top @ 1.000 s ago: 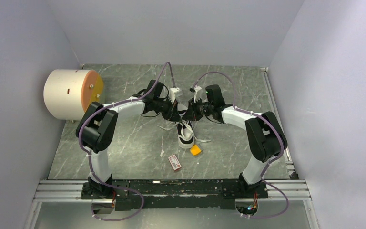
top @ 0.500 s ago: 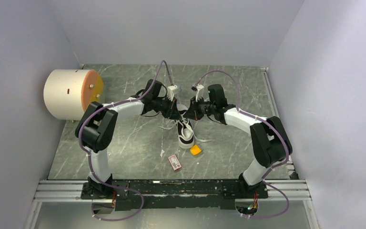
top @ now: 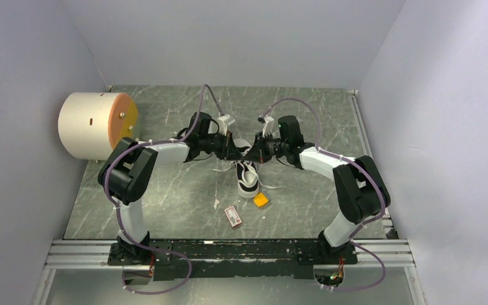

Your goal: Tie the shoes

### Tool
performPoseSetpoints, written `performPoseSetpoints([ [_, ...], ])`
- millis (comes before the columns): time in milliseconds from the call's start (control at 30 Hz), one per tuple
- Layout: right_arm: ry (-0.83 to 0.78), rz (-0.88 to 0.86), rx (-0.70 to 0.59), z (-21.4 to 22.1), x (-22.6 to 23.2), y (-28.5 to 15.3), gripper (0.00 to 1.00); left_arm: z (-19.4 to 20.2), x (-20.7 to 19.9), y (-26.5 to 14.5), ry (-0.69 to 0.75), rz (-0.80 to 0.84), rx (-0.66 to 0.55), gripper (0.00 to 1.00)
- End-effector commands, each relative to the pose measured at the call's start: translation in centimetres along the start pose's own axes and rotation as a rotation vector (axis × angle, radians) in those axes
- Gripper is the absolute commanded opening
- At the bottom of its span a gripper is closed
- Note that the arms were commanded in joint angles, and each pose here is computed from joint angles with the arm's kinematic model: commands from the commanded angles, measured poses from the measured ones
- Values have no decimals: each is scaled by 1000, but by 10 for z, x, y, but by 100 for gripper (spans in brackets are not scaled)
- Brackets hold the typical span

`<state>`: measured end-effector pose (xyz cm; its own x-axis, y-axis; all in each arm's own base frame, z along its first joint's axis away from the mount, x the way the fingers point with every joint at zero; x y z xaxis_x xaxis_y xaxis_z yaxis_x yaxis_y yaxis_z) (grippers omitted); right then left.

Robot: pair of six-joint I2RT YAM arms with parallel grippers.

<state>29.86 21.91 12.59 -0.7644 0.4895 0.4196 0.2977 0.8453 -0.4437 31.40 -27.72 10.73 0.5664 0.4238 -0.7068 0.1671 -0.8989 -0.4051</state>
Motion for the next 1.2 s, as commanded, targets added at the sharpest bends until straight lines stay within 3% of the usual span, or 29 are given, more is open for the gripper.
performPoseSetpoints([
  [0,30,-29,-29,-3,9,-8,0,-33,-6,-10,-4,29,-179,5],
  [433,122,-101,-94,-8,24,-7,0,-30,-10,-8,-136,125,-284,5],
  [800,223,-155,-130,-8,54,11,4,-14,-6,7,-153,125,-253,5],
  [933,265,-163,-89,-6,60,18,14,-9,-5,10,-160,143,-248,5],
  [1000,263,-150,-91,-7,62,12,27,-8,-5,10,-155,148,-245,5],
  [1167,220,-12,-67,-8,48,-23,47,-8,-4,9,-133,138,-236,5],
])
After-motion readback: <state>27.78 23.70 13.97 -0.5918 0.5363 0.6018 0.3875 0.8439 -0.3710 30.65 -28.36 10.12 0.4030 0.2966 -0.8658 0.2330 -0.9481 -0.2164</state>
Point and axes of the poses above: each gripper's point midway between its finger pads, its own y axis out along the fingers, its own x axis along the line the jaws close on, z = x × y, the point moved 6 cm from there along -y, back along the fingers, and after that the axes turned 8 degrees about -y, right-handed, at the moved point
